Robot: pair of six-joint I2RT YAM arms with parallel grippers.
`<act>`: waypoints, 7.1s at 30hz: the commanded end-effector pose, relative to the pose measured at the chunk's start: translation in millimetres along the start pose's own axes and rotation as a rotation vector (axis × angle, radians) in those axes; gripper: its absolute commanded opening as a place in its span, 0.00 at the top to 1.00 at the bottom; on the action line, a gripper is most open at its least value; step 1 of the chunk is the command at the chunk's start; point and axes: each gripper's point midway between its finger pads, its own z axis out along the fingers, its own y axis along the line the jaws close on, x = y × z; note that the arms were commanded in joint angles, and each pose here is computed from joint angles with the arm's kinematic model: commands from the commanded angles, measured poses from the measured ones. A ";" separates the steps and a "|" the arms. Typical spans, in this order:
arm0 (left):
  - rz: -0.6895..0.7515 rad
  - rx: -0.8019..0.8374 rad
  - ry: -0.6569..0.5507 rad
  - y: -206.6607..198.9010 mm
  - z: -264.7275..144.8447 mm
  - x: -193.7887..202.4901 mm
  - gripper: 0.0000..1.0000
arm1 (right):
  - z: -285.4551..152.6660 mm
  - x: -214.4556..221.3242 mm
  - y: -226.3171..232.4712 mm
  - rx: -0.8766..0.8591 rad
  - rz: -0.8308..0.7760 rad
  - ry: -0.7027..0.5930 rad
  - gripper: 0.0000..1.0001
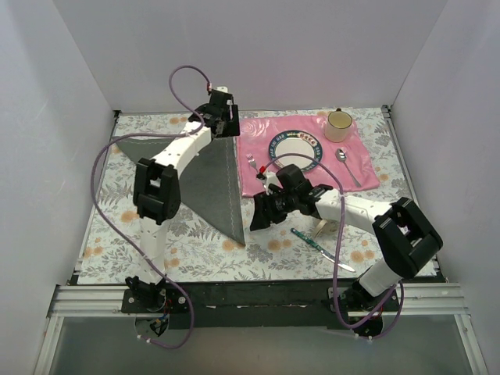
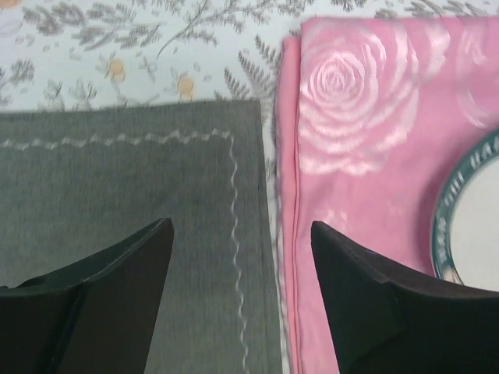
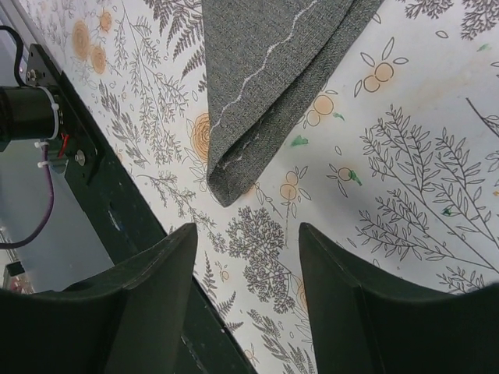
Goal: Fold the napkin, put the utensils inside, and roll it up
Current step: Fold the napkin, then grab a utensil with the right arm
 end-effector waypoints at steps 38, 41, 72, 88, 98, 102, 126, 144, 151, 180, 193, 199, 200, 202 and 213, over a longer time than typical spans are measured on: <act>-0.695 0.163 0.088 166.1 -67.6 62.0 0.54 | 30.6 -15.3 29.0 0.115 -0.136 0.035 0.38; -0.783 0.085 0.033 220.8 -51.8 57.9 0.62 | 38.8 -32.8 47.6 0.032 -0.149 0.000 0.34; -0.770 -0.389 -0.146 414.6 65.1 36.9 0.99 | 79.7 4.0 28.1 -0.039 -0.067 0.122 0.72; -0.621 -0.441 -0.158 387.1 26.7 -26.4 0.64 | 56.3 -35.9 36.5 0.053 -0.121 0.074 0.67; -0.626 -0.193 -0.013 239.1 -52.8 37.3 0.59 | 59.5 -42.3 36.5 0.028 -0.095 0.051 0.58; -0.649 -0.132 0.089 212.0 -64.4 98.2 0.63 | 56.0 -22.9 29.6 0.033 -0.067 0.055 0.64; -0.309 0.433 0.031 31.1 -187.7 96.3 0.45 | -75.6 23.2 -20.5 0.574 0.151 -0.104 0.26; 0.807 1.087 -0.111 -198.2 -240.8 248.4 0.34 | -275.0 -75.2 -45.0 0.740 0.181 -0.506 0.21; 1.055 1.122 -0.177 -224.1 -226.1 281.1 0.35 | -272.5 -73.2 -34.4 0.644 0.141 -0.510 0.21; 1.280 1.220 0.164 -182.2 -228.3 360.8 0.84 | -273.0 -81.3 -19.5 0.558 0.065 -0.556 0.22; 1.336 1.033 0.200 -113.1 -233.1 358.3 0.92 | -251.9 -67.5 -31.8 0.532 0.046 -0.485 0.23; 1.272 0.967 0.052 -109.7 -229.1 322.3 0.85 | -239.3 -61.3 -32.6 0.490 0.036 -0.440 0.24; 1.268 0.958 0.036 -108.1 -230.2 318.0 0.79 | -238.0 -59.6 -34.1 0.492 0.036 -0.432 0.24; 1.248 0.953 0.014 -109.2 -232.7 310.6 0.71 | -230.2 -54.7 -35.4 0.468 0.024 -0.387 0.22; 0.873 1.035 -0.419 -130.2 -323.3 193.9 0.35 | -191.7 -40.5 -14.9 0.502 -0.087 -0.231 0.12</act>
